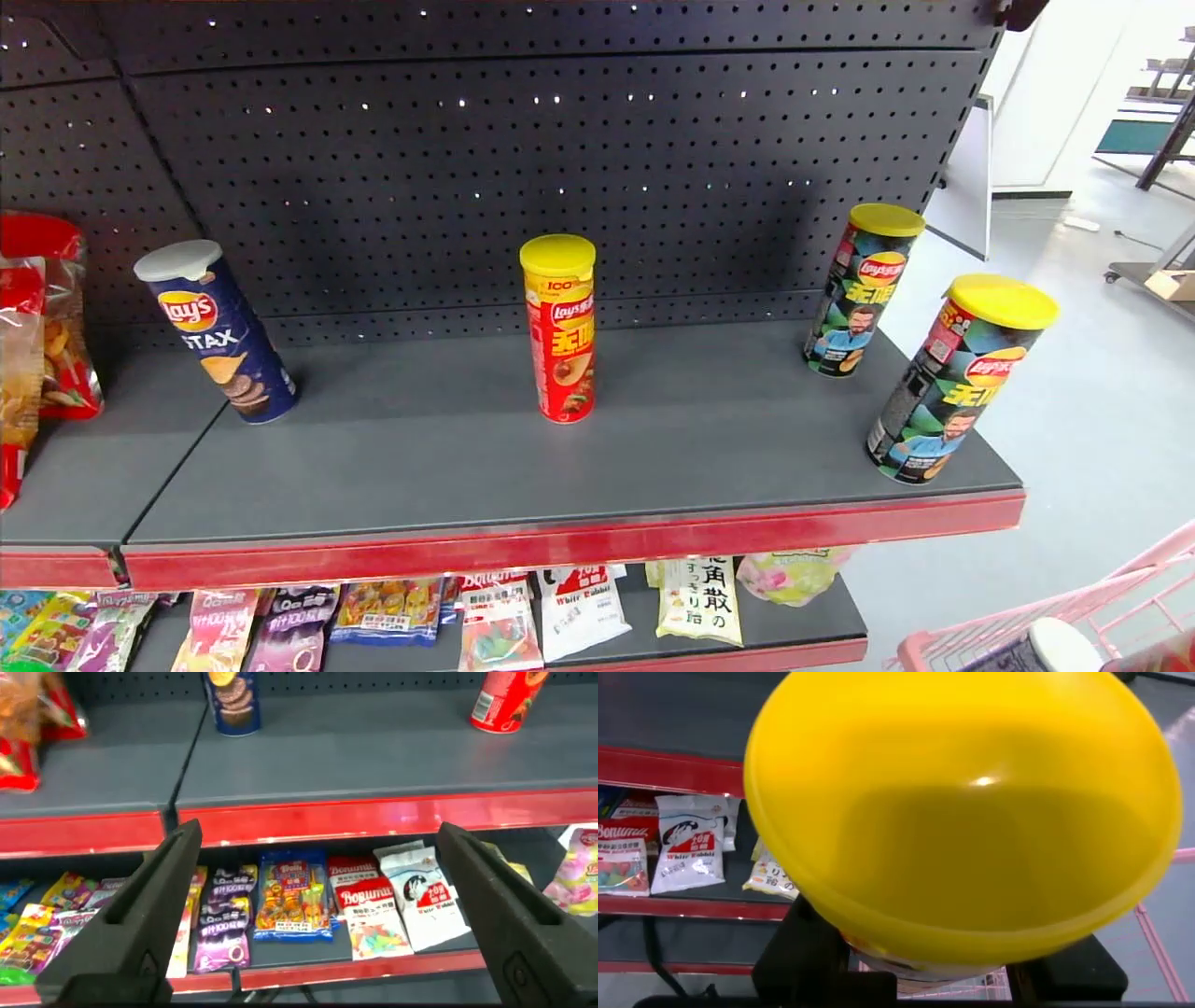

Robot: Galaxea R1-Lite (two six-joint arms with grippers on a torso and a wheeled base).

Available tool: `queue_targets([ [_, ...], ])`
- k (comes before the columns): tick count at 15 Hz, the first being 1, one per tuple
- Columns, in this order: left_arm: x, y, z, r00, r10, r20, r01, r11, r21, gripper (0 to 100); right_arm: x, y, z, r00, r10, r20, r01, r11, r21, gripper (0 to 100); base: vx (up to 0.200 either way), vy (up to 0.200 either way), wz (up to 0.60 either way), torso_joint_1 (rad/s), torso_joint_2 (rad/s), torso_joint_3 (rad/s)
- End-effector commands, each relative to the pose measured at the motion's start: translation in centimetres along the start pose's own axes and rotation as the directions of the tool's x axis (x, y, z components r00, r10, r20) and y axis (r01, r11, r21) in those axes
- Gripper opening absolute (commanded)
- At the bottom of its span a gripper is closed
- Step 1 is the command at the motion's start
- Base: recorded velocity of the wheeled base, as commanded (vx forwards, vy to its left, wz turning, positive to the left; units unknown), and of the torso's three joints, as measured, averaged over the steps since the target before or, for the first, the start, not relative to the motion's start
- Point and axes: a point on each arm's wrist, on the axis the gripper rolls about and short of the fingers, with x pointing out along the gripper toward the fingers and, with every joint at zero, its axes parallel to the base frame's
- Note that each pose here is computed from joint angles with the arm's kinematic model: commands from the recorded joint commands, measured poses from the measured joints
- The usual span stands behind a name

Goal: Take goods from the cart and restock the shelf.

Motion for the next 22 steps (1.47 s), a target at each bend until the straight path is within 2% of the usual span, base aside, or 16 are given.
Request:
queue_targets([
  [1, 0.0, 0.0, 0.0, 1.000, -0.001, -0.002, 0.001, 1.000, 0.000, 100, -0.5, 0.1, -0.7, 0.999, -0.004, 0.032, 0.004, 1.000, 0.001, 0, 0.000, 0.000, 0.00, 0.000, 0.00, 0.000],
  [3, 0.0, 0.0, 0.0, 1.000, -0.002, -0.002, 0.002, 1.000, 0.001, 100, -1.1, 0.2, -1.4, 0.998, -0.011, 0.066, 0.010, 1.000, 0.004, 0, 0.000, 0.000, 0.00, 0.000, 0.00, 0.000],
  [5, 0.7, 0.0, 0.2, 0.996, -0.002, -0.091, 0.002, 1.000, 0.001, 100, -1.5, 0.3, -2.2, 0.995, -0.021, 0.097, 0.021, 1.000, 0.008, 0, 0.000, 0.000, 0.00, 0.000, 0.00, 0.000],
  [7, 1.0, 0.0, 0.3, 0.992, -0.027, -0.123, 0.032, 0.999, 0.042, 100, -1.6, 0.4, -2.5, 0.994, -0.024, 0.110, 0.023, 1.000, 0.009, 0, 0.000, 0.000, 0.00, 0.000, 0.00, 0.000],
  [8, 1.0, -0.1, 1.0, 0.991, -0.075, -0.115, 0.081, 0.996, 0.045, 100, -1.6, 0.4, -2.5, 0.993, -0.031, 0.112, 0.029, 0.999, 0.021, 0, 0.000, 0.000, 0.00, 0.000, 0.00, 0.000],
  [9, 1.0, -0.1, 2.8, 0.992, -0.094, -0.090, 0.098, 0.994, 0.043, 100, -1.7, 0.4, -2.5, 0.993, -0.033, 0.113, 0.030, 0.999, 0.026, 0, 0.000, 0.000, 0.00, 0.000, 0.00, 0.000],
  [10, 4.2, -0.2, 10.7, 0.981, -0.150, -0.124, 0.143, 0.987, -0.068, 100, -1.6, 0.4, -2.6, 0.994, 0.007, 0.110, -0.011, 0.999, 0.039, 0, 0.000, 0.000, 0.00, 0.000, 0.00, 0.000],
  [11, 5.3, -0.2, 12.5, 0.979, -0.165, -0.122, 0.155, 0.984, -0.090, 100, -1.5, 0.5, -2.8, 0.994, 0.023, 0.110, -0.027, 0.999, 0.038, 0, 0.000, 0.000, 0.00, 0.000, 0.00, 0.000],
  [12, 7.5, -0.4, 14.3, 0.967, -0.205, -0.149, 0.197, 0.978, -0.062, 100, -1.4, 0.5, -3.0, 0.994, 0.035, 0.105, -0.039, 0.999, 0.036, 0, 0.000, 0.000, 0.00, 0.000, 0.00, 0.000],
  [13, 10.5, -0.8, 13.8, 0.931, -0.296, -0.212, 0.309, 0.951, 0.027, 100, -1.3, 0.6, -2.9, 0.994, 0.049, 0.097, -0.053, 0.998, 0.039, 0, 0.000, 0.000, 0.00, 0.000, 0.00, 0.000],
  [14, 12.9, -1.1, 13.4, 0.910, -0.343, -0.234, 0.360, 0.933, 0.032, 100, -1.3, 0.6, -3.0, 0.994, 0.051, 0.093, -0.056, 0.997, 0.051, 0, 0.000, 0.000, 0.00, 0.000, 0.00, 0.000],
  [16, 17.3, -2.4, 13.0, 0.863, -0.456, -0.218, 0.473, 0.881, 0.028, 100, -1.2, 0.5, -2.8, 0.995, 0.053, 0.090, -0.059, 0.997, 0.059, 0, 0.000, 0.000, 0.00, 0.000, 0.00, 0.000],
  [18, 20.2, -3.7, 11.7, 0.804, -0.544, -0.239, 0.561, 0.828, 0.001, 100, -1.2, 0.5, -2.6, 0.994, 0.053, 0.091, -0.059, 0.997, 0.059, 0, 0.000, 0.000, 0.00, 0.000, 0.00, 0.000],
  [19, 21.6, -4.4, 11.1, 0.739, -0.628, -0.243, 0.642, 0.766, -0.024, 100, -1.2, 0.5, -2.5, 0.995, 0.050, 0.091, -0.056, 0.997, 0.059, 0, 0.000, 0.000, 0.00, 0.000, 0.00, 0.000],
  [21, 23.6, -4.8, 10.4, 0.678, -0.693, -0.245, 0.712, 0.702, -0.014, 100, -1.2, 0.4, -2.3, 0.995, 0.048, 0.086, -0.053, 0.997, 0.059, 0, 0.000, 0.000, 0.00, 0.000, 0.00, 0.000],
  [22, 25.3, -5.1, 9.8, 0.675, -0.692, -0.254, 0.719, 0.695, 0.016, 100, -1.1, 0.4, -2.3, 0.996, 0.048, 0.079, -0.052, 0.997, 0.059, 0, 0.000, 0.000, 0.00, 0.000, 0.00, 0.000],
])
